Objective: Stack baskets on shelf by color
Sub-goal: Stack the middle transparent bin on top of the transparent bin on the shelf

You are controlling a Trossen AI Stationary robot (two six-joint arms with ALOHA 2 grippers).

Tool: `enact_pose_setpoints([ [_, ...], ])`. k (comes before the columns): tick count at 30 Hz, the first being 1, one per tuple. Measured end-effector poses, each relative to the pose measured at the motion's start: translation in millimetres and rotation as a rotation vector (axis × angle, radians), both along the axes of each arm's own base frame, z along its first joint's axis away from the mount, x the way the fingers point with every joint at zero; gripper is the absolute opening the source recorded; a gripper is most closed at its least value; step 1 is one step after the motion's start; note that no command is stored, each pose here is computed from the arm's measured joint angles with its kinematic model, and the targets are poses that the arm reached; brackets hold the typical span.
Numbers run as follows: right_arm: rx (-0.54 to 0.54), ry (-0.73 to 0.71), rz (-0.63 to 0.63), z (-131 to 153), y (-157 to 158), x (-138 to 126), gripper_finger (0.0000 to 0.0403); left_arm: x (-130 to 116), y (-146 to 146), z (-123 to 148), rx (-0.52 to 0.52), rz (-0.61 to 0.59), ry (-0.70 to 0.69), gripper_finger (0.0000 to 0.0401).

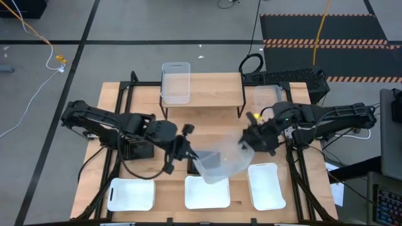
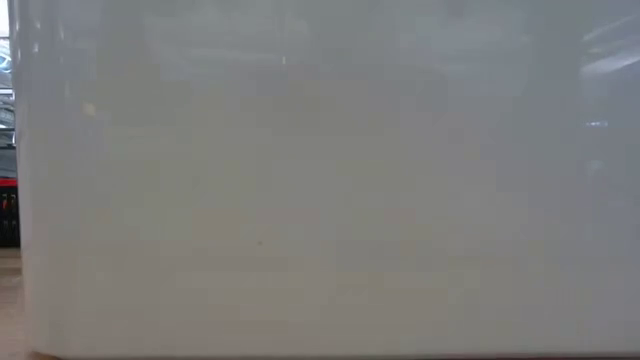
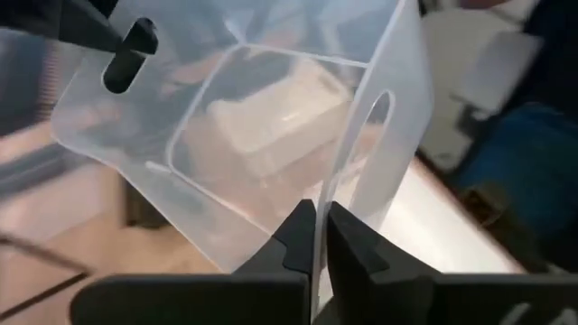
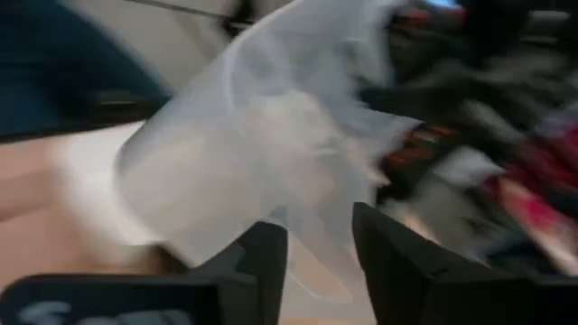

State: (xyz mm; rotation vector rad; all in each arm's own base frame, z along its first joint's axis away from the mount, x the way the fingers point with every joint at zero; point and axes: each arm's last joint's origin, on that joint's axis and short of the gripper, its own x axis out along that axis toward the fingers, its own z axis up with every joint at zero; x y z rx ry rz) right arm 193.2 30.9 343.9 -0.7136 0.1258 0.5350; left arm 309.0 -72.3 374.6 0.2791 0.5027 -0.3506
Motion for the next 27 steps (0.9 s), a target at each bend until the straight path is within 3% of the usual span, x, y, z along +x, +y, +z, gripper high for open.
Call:
enact_pose_setpoints([
  [3,0.003,-0.119,-0.16,14,-5,-5,0.0146,-11,6,5,0.048,0.075,0.013,0.0009],
  [8,0.025,-0.277,-0.273,32,-9,-11,0.0175,-17,14,5,0.15,0.177,0.035,0.0013],
  [11,0.16,-0.347,-0.409,42,-13,-13,0.0185,-19,21,3,0.268,0.265,0.052,0.0009],
  [14,0.324,-0.336,-0.544,44,-16,-14,0.0187,-25,37,5,0.363,0.452,0.07,0.0005],
  [17,0.36,-0.296,-0.585,40,-17,-13,0.0184,-29,54,14,0.423,0.581,0.042,0.0006],
  [23,0.374,-0.252,-0.598,34,-15,-5,0.0184,-45,92,20,0.461,0.691,0.086,0.0003],
  [27,0.374,-0.221,-0.611,22,-14,4,0.0184,-55,117,22,0.428,0.708,0.12,0.0006],
])
